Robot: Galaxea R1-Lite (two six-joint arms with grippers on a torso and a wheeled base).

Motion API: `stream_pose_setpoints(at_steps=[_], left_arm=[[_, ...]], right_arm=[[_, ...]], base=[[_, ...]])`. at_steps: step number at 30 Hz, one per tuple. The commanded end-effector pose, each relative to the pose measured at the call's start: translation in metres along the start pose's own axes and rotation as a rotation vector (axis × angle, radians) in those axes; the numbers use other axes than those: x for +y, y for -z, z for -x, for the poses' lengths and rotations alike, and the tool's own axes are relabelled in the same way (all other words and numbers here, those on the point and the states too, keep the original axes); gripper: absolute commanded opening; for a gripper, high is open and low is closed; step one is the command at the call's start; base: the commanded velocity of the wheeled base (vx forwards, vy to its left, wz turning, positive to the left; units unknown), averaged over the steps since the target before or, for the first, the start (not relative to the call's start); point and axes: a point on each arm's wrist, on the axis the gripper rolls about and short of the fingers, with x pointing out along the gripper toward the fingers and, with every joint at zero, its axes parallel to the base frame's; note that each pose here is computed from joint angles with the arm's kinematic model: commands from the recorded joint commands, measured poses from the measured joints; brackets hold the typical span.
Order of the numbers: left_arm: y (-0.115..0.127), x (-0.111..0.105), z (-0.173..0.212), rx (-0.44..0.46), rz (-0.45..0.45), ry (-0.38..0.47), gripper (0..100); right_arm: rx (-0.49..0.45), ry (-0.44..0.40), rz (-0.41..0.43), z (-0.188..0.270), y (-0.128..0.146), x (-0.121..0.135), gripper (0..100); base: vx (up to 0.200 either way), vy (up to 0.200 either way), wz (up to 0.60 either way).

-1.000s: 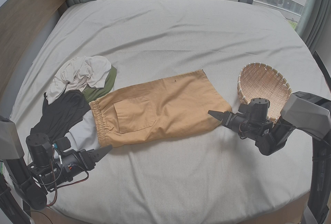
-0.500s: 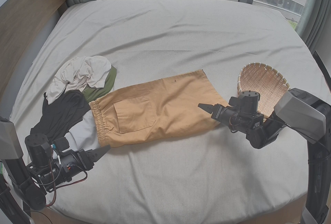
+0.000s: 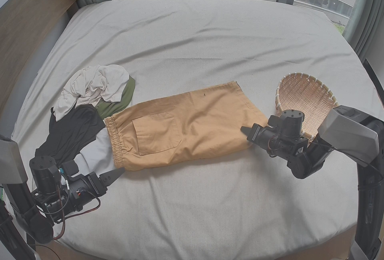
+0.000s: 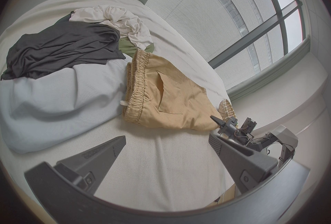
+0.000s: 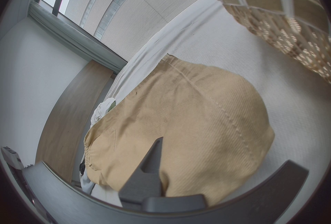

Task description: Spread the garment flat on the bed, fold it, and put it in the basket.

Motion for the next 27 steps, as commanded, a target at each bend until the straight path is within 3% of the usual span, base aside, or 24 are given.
stream_pose_setpoints(at_steps=[1, 15, 27], left_arm=[[-0.001, 0.004, 0.0, -0.004, 0.011, -0.015, 100], [-0.003, 0.011, -0.005, -0.011, 0.026, -0.038, 100], [-0.006, 0.016, -0.028, -0.012, 0.018, -0.031, 100]], right_arm=[[-0.014, -0.015, 0.01, 0.024, -0.004, 0.012, 0], [0.148, 0.095, 0.055, 0.106, 0.028, 0.011, 0], [0.193, 0.13, 0.087, 0.127, 0.043, 0.002, 0]], base=[[0.0, 0.0, 0.0], [0.0, 0.0, 0.0], [0.0, 0.0, 0.0]])
